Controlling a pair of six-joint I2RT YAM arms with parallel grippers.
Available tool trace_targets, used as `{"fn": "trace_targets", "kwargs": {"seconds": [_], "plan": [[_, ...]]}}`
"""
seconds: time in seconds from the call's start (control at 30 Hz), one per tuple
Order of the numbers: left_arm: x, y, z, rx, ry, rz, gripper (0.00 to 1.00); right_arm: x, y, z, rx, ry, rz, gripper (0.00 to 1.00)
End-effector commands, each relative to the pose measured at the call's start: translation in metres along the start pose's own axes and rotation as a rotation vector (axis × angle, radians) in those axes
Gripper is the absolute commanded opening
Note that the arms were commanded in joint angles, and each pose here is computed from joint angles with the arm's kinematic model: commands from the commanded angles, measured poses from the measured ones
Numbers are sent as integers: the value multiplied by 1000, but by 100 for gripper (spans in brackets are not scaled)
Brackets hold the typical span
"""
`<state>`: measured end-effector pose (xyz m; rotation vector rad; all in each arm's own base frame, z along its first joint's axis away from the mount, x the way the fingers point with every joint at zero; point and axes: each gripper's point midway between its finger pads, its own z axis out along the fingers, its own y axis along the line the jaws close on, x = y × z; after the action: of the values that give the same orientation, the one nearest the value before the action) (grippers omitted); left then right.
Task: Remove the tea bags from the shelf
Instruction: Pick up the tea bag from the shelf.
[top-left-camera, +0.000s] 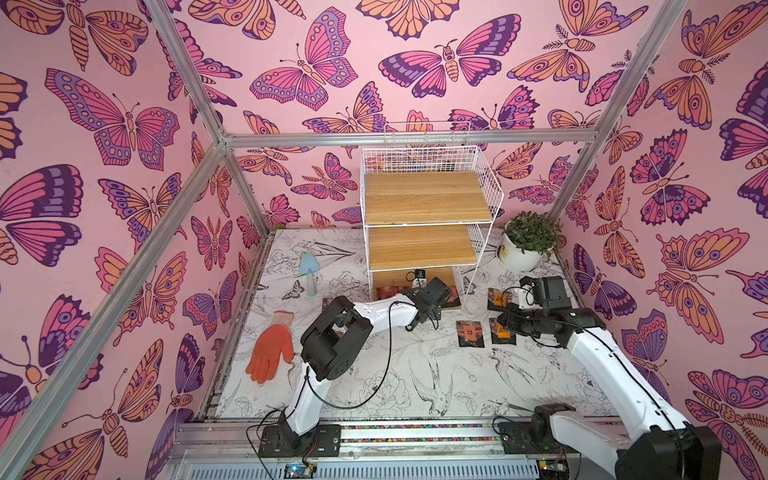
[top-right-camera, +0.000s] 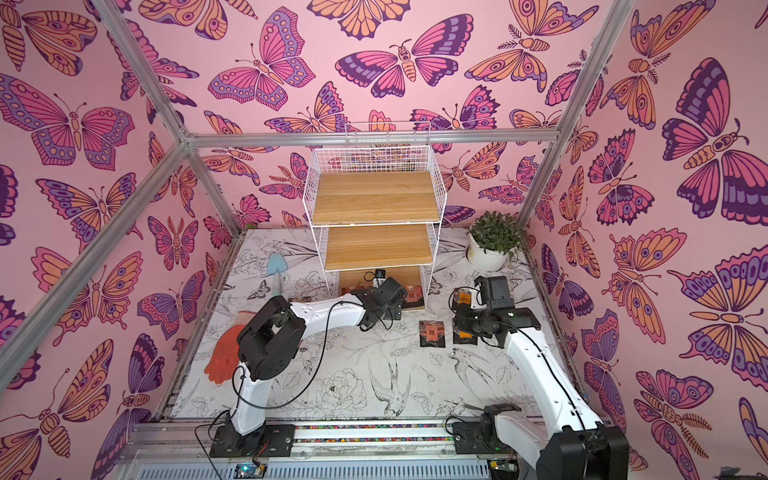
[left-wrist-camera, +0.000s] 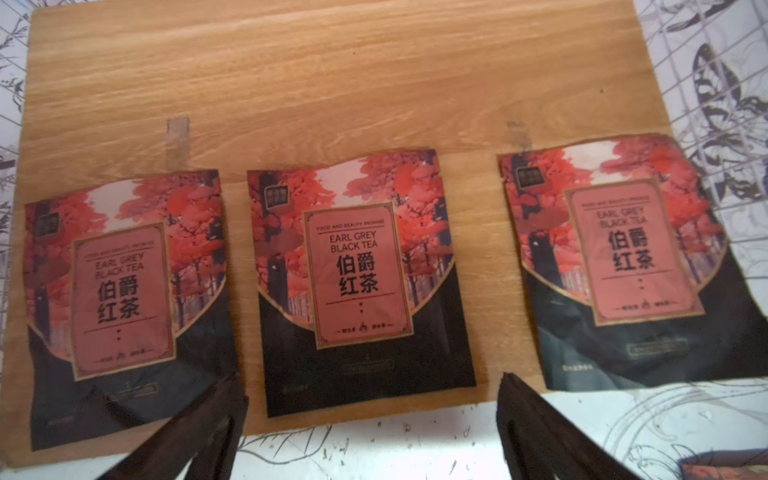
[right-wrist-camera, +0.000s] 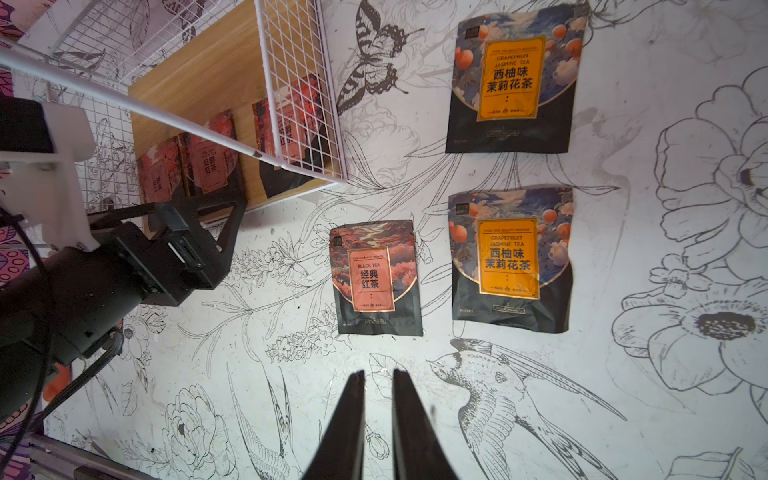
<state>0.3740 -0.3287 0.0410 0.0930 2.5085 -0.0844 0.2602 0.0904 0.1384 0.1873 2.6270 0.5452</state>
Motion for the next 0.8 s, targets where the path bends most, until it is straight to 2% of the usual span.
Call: {"fn": "trace_targets", "kwargs": {"seconds": [0.0, 0.57, 0.77], "plan": [[-4, 3, 8, -18, -10, 0, 97, -8, 4, -4, -16, -13, -15, 19], [13, 8, 25, -39, 38, 20, 95, -8, 5, -5, -22, -12, -12, 19], [17, 8, 29, -57, 65, 33, 89, -9, 6, -7, -26, -16, -13, 19]]}}
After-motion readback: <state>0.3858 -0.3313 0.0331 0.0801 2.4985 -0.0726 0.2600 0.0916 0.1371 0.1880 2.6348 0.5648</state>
